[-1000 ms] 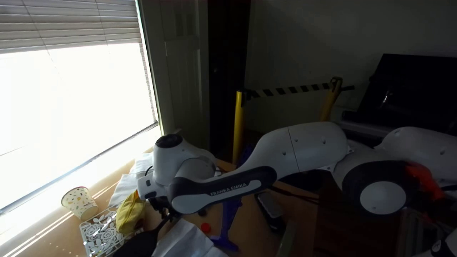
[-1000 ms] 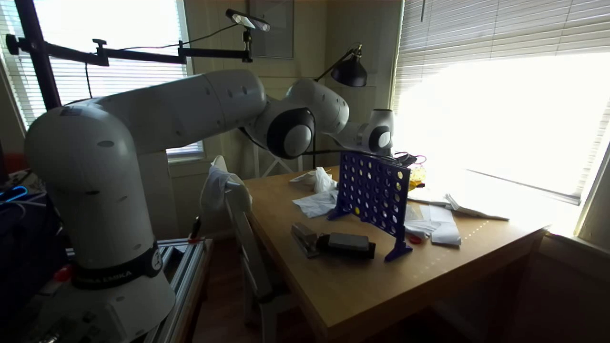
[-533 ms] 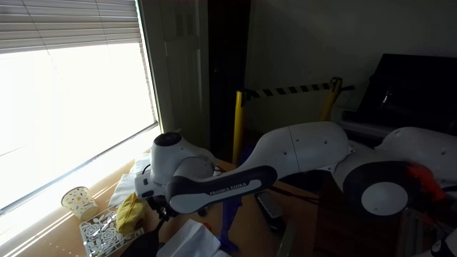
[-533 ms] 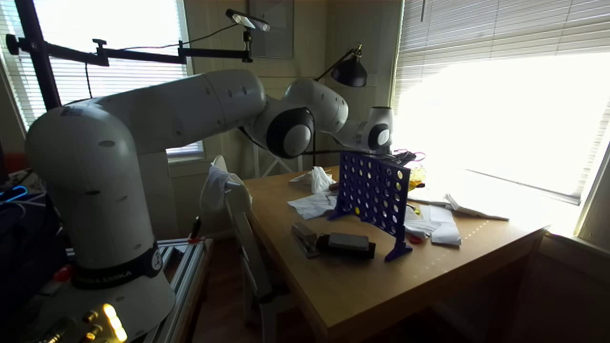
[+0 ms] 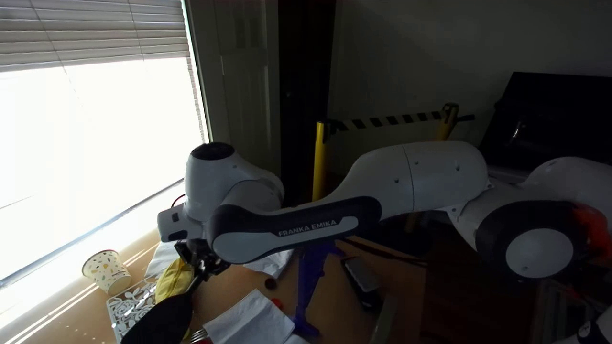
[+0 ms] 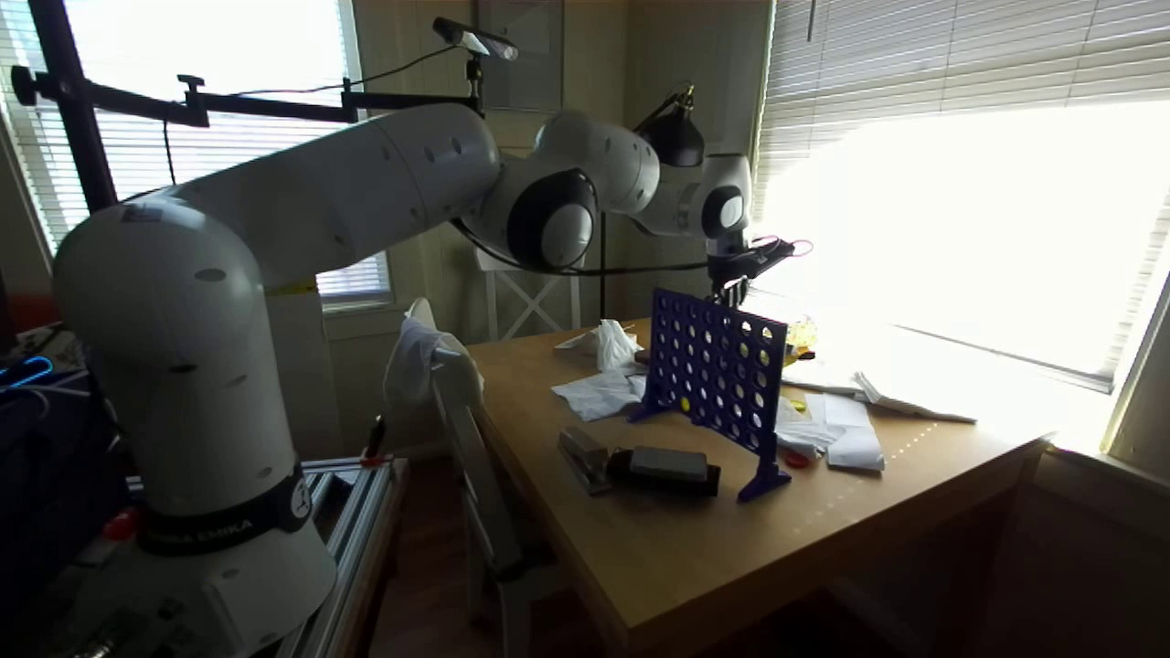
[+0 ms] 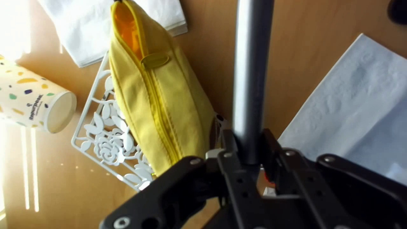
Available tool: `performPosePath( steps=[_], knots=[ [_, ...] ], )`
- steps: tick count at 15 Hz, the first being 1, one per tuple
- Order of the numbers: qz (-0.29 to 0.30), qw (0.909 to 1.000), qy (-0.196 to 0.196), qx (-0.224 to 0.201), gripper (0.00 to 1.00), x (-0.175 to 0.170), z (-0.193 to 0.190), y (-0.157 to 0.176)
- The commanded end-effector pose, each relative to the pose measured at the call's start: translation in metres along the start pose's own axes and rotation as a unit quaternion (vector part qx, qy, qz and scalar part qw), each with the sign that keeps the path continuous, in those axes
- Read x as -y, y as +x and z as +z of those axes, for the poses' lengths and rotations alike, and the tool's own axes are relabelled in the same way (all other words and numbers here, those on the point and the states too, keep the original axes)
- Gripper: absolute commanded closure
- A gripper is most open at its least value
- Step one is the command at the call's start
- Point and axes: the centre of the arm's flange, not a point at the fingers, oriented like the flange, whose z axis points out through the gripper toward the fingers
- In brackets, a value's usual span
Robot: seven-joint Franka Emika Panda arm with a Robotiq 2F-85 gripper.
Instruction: Move the spatula forwards.
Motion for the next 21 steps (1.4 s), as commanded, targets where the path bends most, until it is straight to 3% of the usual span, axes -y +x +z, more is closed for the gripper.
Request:
performPosePath(
  steps=[1,4,11,21],
  knots=[
    [-0.002,1.0000,0.001,-0.007,0.94,0.020,-0.053,0.011],
    [0.005,0.9999,-0.012,-0.009,0.94,0.032,-0.094,0.019],
    [0.096,0.9952,-0.015,0.004,0.94,0.050,-0.170,0.031],
    [0.254,0.9652,-0.022,0.058,0.94,0.095,-0.244,0.045]
  ],
)
